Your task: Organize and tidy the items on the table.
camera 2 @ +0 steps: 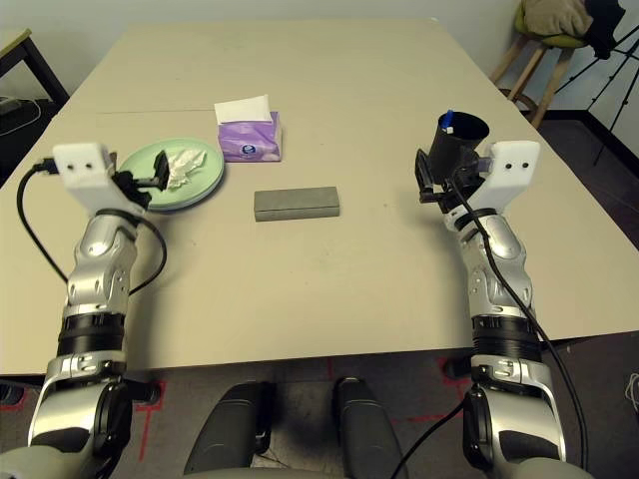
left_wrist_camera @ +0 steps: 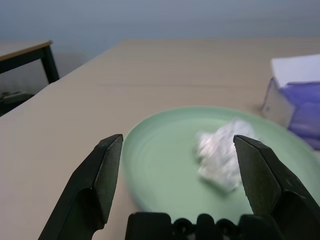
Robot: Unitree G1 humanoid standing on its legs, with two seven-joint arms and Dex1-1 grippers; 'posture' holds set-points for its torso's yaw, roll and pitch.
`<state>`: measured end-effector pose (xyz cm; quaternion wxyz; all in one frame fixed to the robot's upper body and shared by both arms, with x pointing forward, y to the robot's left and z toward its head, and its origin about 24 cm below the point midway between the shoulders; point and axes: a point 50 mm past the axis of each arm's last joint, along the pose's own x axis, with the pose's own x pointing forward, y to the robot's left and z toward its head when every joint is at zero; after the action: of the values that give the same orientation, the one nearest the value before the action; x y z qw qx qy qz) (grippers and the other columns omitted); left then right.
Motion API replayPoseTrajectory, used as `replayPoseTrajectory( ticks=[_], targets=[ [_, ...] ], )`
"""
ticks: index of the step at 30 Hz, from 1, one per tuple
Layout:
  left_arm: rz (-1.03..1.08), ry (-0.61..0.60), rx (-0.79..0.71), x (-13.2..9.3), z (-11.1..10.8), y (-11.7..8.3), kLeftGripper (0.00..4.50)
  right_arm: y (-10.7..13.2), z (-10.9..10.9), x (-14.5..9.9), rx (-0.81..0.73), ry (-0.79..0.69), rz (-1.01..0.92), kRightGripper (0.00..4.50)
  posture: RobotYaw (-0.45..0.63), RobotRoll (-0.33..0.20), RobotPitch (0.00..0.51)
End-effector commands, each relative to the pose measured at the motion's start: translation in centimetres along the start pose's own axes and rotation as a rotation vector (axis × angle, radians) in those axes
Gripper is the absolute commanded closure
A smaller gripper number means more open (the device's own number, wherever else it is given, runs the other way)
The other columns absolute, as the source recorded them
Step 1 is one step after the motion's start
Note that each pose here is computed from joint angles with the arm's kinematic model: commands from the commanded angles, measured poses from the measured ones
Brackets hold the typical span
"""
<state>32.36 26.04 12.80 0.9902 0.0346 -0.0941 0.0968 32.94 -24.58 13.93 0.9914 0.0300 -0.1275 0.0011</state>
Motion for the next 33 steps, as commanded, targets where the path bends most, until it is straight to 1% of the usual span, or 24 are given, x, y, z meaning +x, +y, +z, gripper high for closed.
replayPoseTrajectory(
  ticks=[1,4,12,21,26,33],
  targets=[
    [-0.033,-0.026,-0.006,-0.6,0.0,0.8,0.0,-1.9,0.0,-0.6,-0.026,0.012,-0.092,0.04,0.15,0.0,0.103],
    [-0.089,-0.041,0.011,-0.8,-0.1,1.0,0.0,-2.6,0.0,-0.7,-0.031,0.005,-0.108,0.04,0.15,0.0,0.103],
    [-0.2,-0.043,-0.032,-0.7,-0.6,1.2,0.0,-3.6,-0.5,-0.6,-0.057,0.012,-0.02,0.04,0.13,0.0,0.099],
    [-0.188,0.004,-0.001,-0.7,-1.3,2.0,0.0,-3.9,-0.5,-0.5,-0.07,-0.006,-0.015,0.04,0.12,0.0,0.09],
    [-0.18,0.008,-0.019,-0.9,-1.7,1.3,0.0,-3.6,-0.4,-0.4,-0.064,-0.014,-0.021,0.04,0.12,0.0,0.088],
    [-0.174,0.01,-0.013,-0.5,-1.6,1.4,0.0,-3.5,-0.3,-0.4,-0.061,-0.019,-0.027,0.04,0.11,0.0,0.085]
  ],
)
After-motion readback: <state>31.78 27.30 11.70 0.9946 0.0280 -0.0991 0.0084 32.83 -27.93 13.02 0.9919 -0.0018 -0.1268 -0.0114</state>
